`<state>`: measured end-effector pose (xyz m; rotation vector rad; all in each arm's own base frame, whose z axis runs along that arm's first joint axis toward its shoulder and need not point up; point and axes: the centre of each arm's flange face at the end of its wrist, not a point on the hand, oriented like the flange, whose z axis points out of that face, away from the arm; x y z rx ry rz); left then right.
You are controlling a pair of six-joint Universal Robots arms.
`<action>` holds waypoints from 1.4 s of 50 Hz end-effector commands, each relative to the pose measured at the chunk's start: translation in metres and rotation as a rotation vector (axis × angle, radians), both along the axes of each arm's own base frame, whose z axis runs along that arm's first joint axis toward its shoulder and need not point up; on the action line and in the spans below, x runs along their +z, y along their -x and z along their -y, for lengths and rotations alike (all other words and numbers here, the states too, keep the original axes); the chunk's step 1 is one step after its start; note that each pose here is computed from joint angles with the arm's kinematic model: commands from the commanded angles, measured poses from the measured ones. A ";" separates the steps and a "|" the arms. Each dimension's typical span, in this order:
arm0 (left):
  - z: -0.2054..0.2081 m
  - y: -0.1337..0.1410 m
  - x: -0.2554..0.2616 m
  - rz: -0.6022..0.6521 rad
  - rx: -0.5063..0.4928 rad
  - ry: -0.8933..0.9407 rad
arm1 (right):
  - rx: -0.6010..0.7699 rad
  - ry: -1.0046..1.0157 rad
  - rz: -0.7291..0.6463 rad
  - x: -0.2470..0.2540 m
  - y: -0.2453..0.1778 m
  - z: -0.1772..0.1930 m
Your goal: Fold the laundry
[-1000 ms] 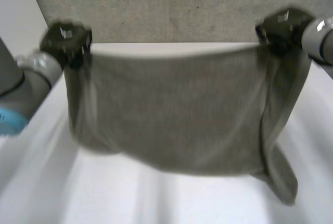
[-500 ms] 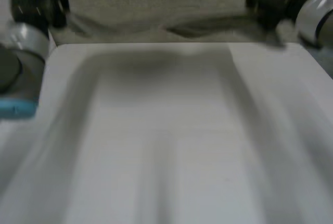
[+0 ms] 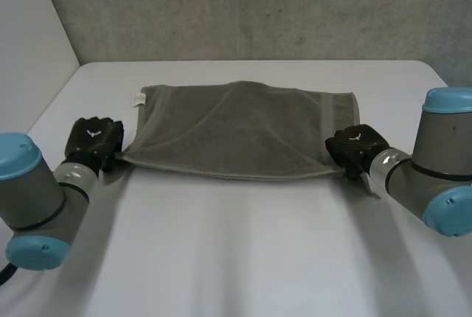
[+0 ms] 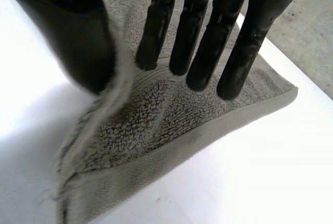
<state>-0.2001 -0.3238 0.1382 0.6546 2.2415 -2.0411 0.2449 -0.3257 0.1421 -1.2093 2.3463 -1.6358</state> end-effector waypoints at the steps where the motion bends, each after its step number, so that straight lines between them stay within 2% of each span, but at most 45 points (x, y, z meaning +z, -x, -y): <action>1: 0.002 -0.005 0.006 -0.008 0.018 0.013 | -0.037 -0.041 0.023 -0.001 0.009 -0.008; 18: -0.002 -0.008 0.009 -0.009 0.021 0.014 | -0.072 -0.086 0.004 -0.008 0.024 -0.013; 21: -0.003 -0.008 0.012 -0.009 0.021 0.017 | -0.070 -0.066 0.001 -0.003 0.024 -0.012; 29: -0.022 -0.011 0.021 0.007 0.017 0.018 | -0.073 0.069 -0.001 0.051 0.033 -0.013; 32: -0.037 -0.011 0.024 0.034 0.008 -0.016 | -0.098 0.102 -0.059 0.069 0.055 -0.013; 34: -0.046 -0.013 0.025 0.070 0.001 -0.042 | -0.091 0.079 -0.161 0.077 0.073 -0.021; 35: -0.056 -0.015 0.027 0.111 -0.006 -0.065 | -0.091 0.079 -0.162 0.077 0.073 -0.021; 36: -0.066 -0.018 0.029 0.160 -0.012 -0.094 | -0.077 0.047 -0.223 0.076 0.081 -0.026; 37: -0.066 -0.018 0.029 0.161 -0.012 -0.094 | -0.077 0.047 -0.223 0.076 0.081 -0.026; 39: -0.077 -0.020 0.030 0.211 -0.023 -0.124 | -0.041 -0.032 -0.348 0.072 0.098 -0.035; 41: -0.099 -0.030 0.040 0.305 -0.027 -0.156 | -0.021 -0.068 -0.403 0.072 0.108 -0.039; 42: -0.099 -0.030 0.041 0.305 -0.027 -0.156 | -0.013 -0.079 -0.438 0.076 0.114 -0.042; 45: -0.124 -0.037 0.064 0.360 -0.060 -0.122 | 0.013 -0.085 -0.481 0.086 0.119 -0.051; 51: -0.132 -0.028 0.077 0.331 -0.151 -0.078 | 0.060 -0.061 -0.433 0.090 0.113 -0.053; 58: -0.108 -0.021 0.074 0.317 -0.179 -0.050 | 0.042 -0.051 -0.371 0.082 0.108 -0.034; 62: -0.044 0.000 0.049 0.262 -0.203 -0.024 | 0.050 -0.028 -0.336 0.075 0.083 -0.010; 66: -0.016 0.005 0.038 0.230 -0.185 -0.025 | 0.014 -0.011 -0.322 0.070 0.077 0.009; 70: 0.024 0.011 0.029 0.179 -0.143 -0.008 | -0.035 0.103 -0.235 0.069 0.063 0.042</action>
